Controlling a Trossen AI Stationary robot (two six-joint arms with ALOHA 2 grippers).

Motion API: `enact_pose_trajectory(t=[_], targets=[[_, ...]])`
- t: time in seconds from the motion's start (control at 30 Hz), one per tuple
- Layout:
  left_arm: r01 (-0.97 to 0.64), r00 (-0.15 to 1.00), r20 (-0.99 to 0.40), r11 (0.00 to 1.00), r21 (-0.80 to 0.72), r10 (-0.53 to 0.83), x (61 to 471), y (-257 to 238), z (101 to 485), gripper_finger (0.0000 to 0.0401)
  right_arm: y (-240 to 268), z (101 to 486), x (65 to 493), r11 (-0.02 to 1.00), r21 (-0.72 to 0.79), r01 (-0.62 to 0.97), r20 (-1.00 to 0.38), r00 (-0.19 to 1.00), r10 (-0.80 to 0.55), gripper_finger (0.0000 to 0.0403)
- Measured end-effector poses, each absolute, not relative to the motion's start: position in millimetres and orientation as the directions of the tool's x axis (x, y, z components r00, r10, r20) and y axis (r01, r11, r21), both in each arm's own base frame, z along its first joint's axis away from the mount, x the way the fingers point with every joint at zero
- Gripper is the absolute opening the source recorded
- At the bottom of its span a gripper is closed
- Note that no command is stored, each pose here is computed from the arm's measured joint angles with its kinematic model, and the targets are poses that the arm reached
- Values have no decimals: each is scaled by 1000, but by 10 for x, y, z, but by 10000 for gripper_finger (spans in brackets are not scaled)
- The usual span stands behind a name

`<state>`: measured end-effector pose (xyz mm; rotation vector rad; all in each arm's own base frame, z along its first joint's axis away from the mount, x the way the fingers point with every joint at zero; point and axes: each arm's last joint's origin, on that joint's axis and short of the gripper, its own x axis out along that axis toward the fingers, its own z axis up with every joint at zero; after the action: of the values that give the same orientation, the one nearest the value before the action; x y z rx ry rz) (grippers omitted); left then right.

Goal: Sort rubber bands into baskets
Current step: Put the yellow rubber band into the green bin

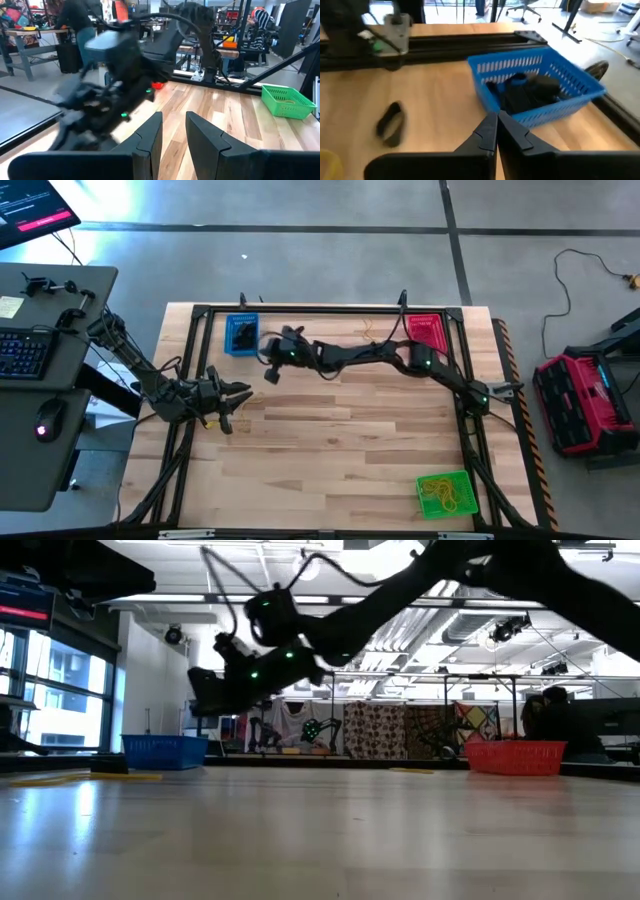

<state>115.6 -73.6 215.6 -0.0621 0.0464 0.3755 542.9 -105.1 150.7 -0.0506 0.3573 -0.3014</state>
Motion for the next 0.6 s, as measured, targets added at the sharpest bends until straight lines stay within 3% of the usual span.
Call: enact_pose_trajectory(t=[0.4, 0.6], targets=[[-302, 951, -88, 950, -80, 295, 1234, -685, 2130, 76, -843, 1612, 4425, 916, -61, 397, -261, 879, -398, 0], [-271, 946, -213, 956, -111, 243, 1285, -644, 2040, 57, -634, 1623, 3967, 928, -43, 371, -291, 884, -367, 0]])
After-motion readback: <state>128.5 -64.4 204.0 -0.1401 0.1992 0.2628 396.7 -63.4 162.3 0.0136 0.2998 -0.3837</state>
